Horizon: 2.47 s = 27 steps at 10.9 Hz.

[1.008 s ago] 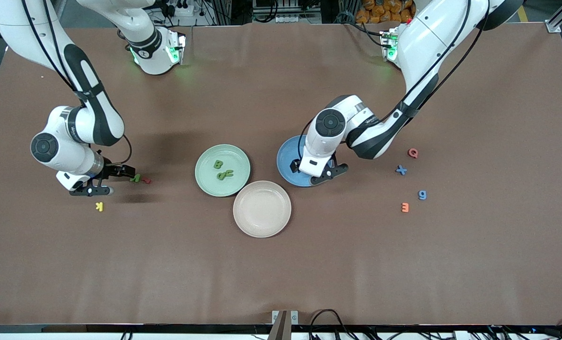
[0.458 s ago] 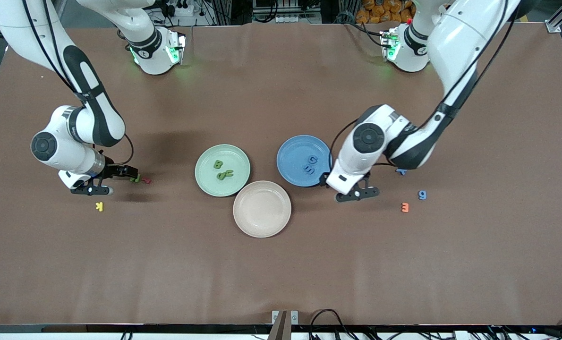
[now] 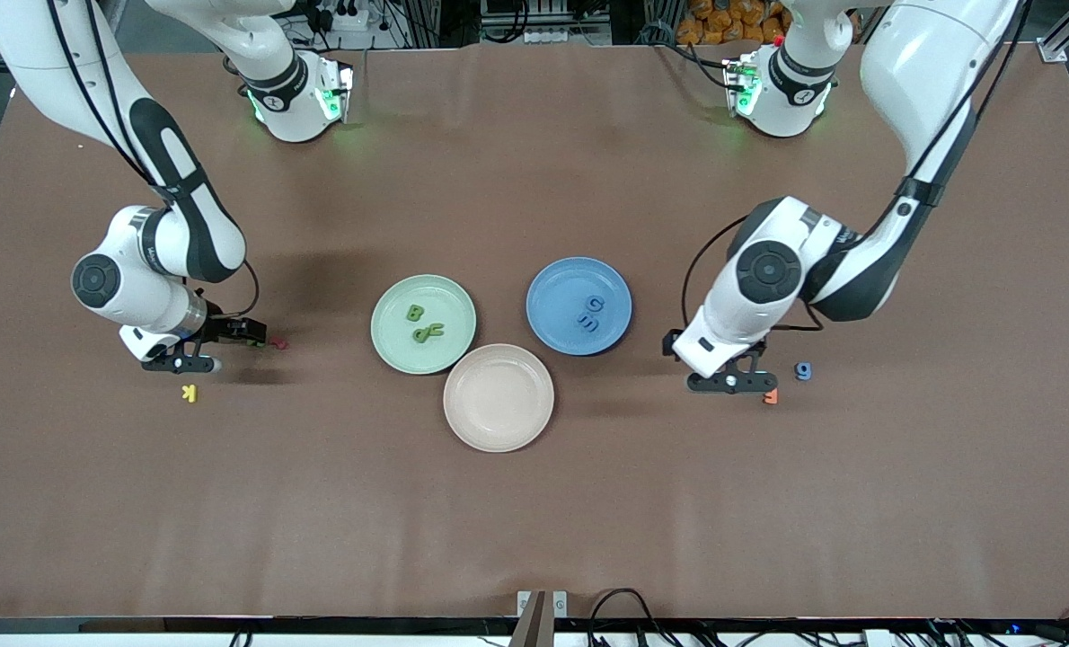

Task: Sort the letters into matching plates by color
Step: 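Move the right gripper to the green N while the left gripper reaches the blue 6, then lower and close the right gripper on the N while the left grasps the 6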

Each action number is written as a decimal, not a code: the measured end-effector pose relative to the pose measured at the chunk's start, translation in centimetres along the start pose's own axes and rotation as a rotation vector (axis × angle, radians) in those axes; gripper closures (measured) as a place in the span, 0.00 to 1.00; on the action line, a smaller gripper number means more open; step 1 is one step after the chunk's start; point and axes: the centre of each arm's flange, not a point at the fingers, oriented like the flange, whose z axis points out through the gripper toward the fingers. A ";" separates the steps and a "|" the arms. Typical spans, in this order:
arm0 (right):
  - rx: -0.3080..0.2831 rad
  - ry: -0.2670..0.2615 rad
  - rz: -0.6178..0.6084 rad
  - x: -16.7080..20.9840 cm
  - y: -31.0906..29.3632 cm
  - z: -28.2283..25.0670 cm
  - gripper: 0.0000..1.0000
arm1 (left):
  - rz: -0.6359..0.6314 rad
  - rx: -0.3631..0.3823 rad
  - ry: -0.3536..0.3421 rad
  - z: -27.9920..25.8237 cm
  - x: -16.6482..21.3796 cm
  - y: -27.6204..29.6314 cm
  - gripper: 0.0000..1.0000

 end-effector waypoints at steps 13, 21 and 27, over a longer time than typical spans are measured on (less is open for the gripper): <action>-0.009 0.033 -0.005 -0.8 -0.2 1.1 0.00 | -0.043 -0.089 0.003 1.8 0.1 -14.0 0.00; -0.010 0.040 0.009 -0.7 0.7 0.7 0.00 | -0.041 -0.062 0.013 4.6 -0.1 -17.5 0.25; -0.010 0.035 0.011 -1.0 1.0 0.9 0.00 | -0.058 -0.058 0.029 5.7 0.0 -19.4 0.34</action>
